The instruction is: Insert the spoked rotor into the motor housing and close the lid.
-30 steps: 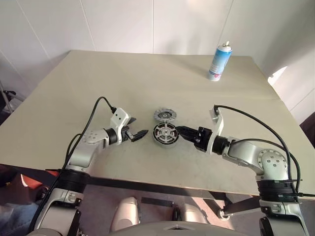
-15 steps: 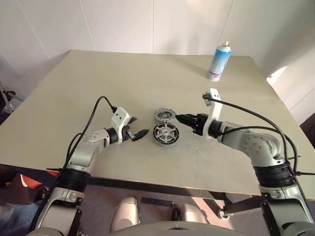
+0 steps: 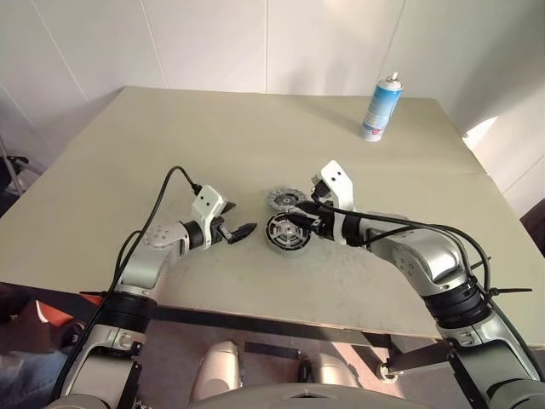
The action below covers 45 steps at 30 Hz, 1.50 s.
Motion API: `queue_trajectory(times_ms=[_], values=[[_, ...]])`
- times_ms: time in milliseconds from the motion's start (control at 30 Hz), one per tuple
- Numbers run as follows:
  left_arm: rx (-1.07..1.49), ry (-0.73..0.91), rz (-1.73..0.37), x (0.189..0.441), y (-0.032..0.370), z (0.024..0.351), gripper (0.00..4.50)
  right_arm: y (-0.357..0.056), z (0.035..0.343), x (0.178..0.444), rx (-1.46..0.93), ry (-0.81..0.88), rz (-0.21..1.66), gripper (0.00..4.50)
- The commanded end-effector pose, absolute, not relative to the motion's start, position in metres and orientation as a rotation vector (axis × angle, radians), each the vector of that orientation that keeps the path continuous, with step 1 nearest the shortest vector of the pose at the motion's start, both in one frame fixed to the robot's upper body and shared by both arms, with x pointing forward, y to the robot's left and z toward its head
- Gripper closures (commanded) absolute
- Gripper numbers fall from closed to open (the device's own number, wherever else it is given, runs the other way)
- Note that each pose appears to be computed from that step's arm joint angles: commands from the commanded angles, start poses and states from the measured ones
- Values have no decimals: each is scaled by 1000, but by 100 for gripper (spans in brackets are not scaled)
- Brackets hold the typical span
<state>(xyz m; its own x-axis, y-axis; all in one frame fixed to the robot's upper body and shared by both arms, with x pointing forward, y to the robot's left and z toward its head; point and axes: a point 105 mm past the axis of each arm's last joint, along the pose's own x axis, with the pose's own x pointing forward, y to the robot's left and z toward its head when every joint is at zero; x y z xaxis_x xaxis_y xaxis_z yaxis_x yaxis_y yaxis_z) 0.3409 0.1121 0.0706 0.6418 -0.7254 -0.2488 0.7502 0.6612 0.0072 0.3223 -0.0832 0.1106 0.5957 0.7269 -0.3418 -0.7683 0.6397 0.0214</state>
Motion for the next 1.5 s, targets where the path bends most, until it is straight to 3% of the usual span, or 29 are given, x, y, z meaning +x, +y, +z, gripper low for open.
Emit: queue_trajectory(times_ms=[33,167,267,333,600,767,967,1067,1300,1500], values=[[131,180,-842,343,113,85,0,-83,127,322,-146,272,878,253],[131,181,-844,343,113,85,0,-82,99,318,-74,377,886,253],[133,179,-830,344,116,86,0,-97,50,321,-72,541,798,253],[137,179,-818,345,122,87,0,-102,39,323,-76,567,768,253],[135,179,-812,346,121,86,0,-103,75,339,-56,431,792,253],[130,180,-817,344,119,84,0,-92,104,328,-81,340,903,253],[127,183,-818,343,119,84,0,-80,119,317,-97,303,973,253],[128,185,-819,343,119,83,0,-77,107,316,-90,342,975,253],[131,185,-819,343,119,84,0,-88,32,310,-71,547,932,253],[130,187,-812,344,121,83,0,-93,56,324,-96,427,923,253]])
